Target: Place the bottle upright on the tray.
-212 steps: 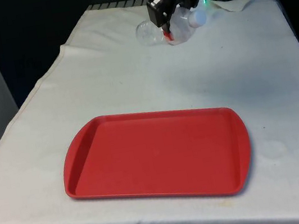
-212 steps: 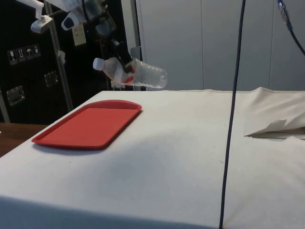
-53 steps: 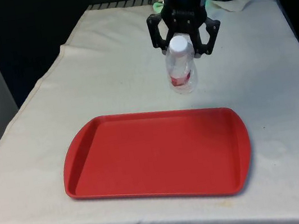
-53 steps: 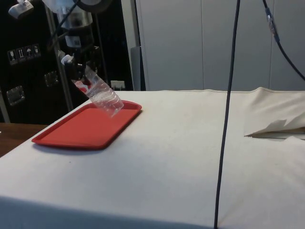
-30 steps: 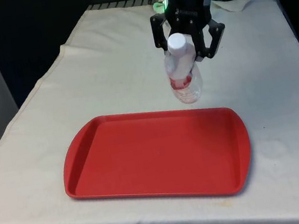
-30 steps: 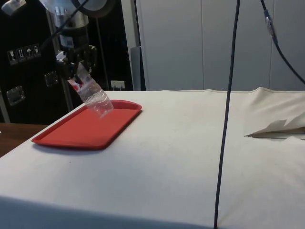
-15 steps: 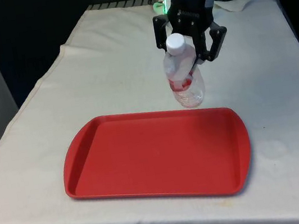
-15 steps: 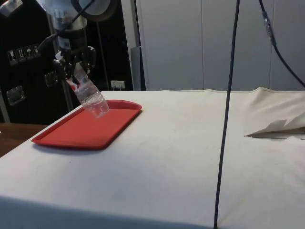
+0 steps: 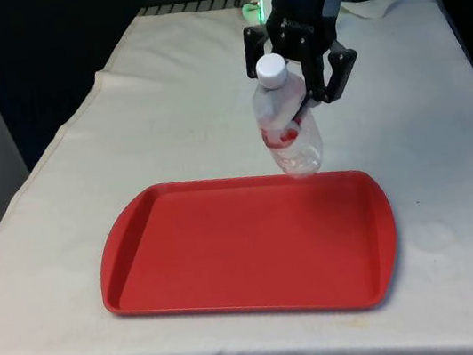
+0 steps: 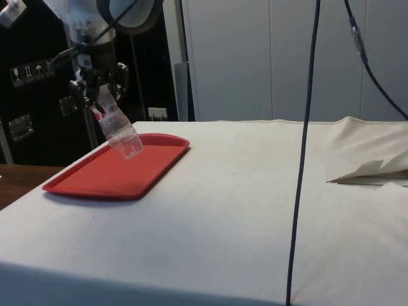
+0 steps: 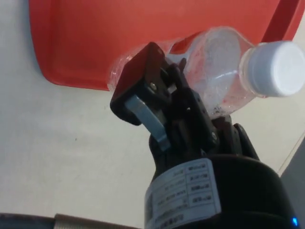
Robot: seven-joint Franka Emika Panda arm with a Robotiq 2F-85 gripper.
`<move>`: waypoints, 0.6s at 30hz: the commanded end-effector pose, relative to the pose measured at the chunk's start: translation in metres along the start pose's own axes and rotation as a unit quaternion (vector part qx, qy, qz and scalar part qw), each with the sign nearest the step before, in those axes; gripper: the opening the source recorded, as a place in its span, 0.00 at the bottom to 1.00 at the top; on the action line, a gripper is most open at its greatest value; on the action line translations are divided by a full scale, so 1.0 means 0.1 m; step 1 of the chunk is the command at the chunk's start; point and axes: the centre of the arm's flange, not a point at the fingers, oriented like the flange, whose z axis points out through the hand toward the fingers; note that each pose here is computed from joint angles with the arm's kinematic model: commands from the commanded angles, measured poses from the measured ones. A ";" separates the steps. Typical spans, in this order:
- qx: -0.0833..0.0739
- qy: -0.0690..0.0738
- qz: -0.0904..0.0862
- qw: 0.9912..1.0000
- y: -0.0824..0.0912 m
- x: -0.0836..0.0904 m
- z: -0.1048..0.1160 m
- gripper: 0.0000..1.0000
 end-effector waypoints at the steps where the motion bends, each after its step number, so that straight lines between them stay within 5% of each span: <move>1: -0.002 0.007 0.007 1.000 0.00 0.02 0.01 0.00; 12: -0.023 0.020 0.032 0.999 0.00 -0.02 0.09 0.00; 18: -0.035 0.036 0.053 0.997 -0.01 -0.03 0.13 0.00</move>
